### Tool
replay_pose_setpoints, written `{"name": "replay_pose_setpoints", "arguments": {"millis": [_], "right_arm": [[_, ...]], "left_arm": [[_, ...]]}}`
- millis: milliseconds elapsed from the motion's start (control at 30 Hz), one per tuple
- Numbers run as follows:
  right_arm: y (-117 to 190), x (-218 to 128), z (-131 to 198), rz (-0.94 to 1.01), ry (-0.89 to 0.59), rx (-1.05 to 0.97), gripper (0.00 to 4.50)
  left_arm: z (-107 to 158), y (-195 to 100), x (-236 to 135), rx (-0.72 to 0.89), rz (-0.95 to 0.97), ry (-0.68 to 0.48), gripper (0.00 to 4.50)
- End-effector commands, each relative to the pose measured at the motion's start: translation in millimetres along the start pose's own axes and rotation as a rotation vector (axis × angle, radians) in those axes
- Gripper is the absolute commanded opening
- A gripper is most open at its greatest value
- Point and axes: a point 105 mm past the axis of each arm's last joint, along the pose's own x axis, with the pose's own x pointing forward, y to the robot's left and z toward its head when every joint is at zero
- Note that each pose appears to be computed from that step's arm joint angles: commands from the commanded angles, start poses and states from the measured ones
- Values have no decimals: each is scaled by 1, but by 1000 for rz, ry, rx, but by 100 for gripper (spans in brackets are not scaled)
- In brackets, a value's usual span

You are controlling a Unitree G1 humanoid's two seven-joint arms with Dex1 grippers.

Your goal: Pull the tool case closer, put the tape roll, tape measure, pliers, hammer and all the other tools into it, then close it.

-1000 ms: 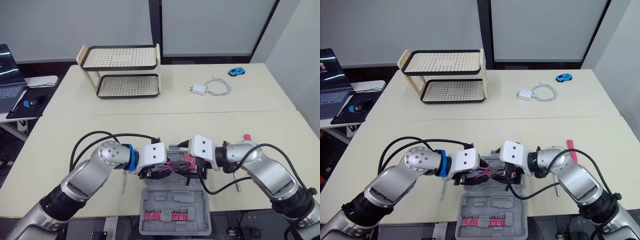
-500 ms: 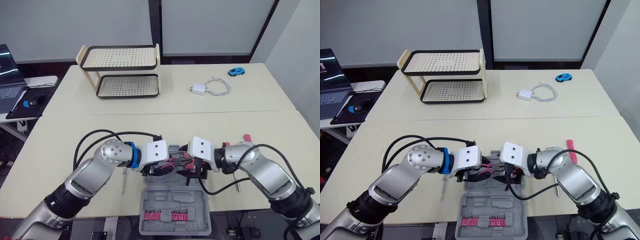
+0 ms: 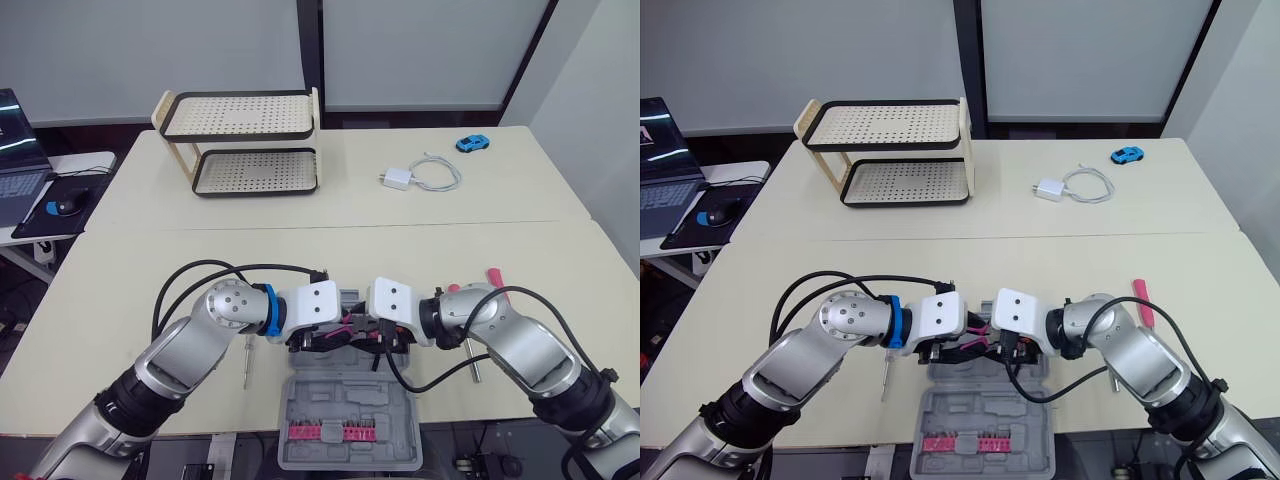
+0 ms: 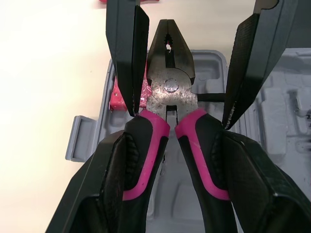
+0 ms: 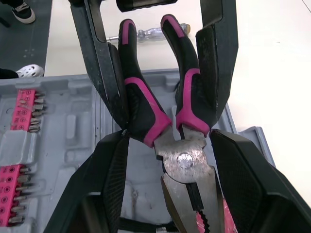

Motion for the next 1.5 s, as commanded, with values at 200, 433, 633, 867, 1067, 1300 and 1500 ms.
{"name": "replay_pose_setpoints", "arguments": {"millis": [200, 433, 633, 867, 1067, 1300, 1500], "right_arm": [[-3, -2, 9, -10, -18, -44, 245], [-4, -3, 10, 4, 10, -109, 128], [-5, -3, 10, 7, -1, -97, 128], [-8, -5, 7, 7, 6, -92, 128], [-9, -9, 5, 13, 22, -107, 127], [-10, -12, 7, 8, 10, -81, 126], [-8, -12, 6, 12, 14, -76, 126]], "left_arm": [[7, -1, -3, 47, 3, -10, 248], [8, -2, -3, 49, -8, -9, 248], [4, 1, -4, 38, 4, -5, 248], [3, 6, -14, 16, 20, -34, 248], [10, 4, -39, 0, -7, -144, 323], [4, 5, -70, -39, -10, -217, 450], [4, -1, -81, -41, -26, -242, 450]]}}
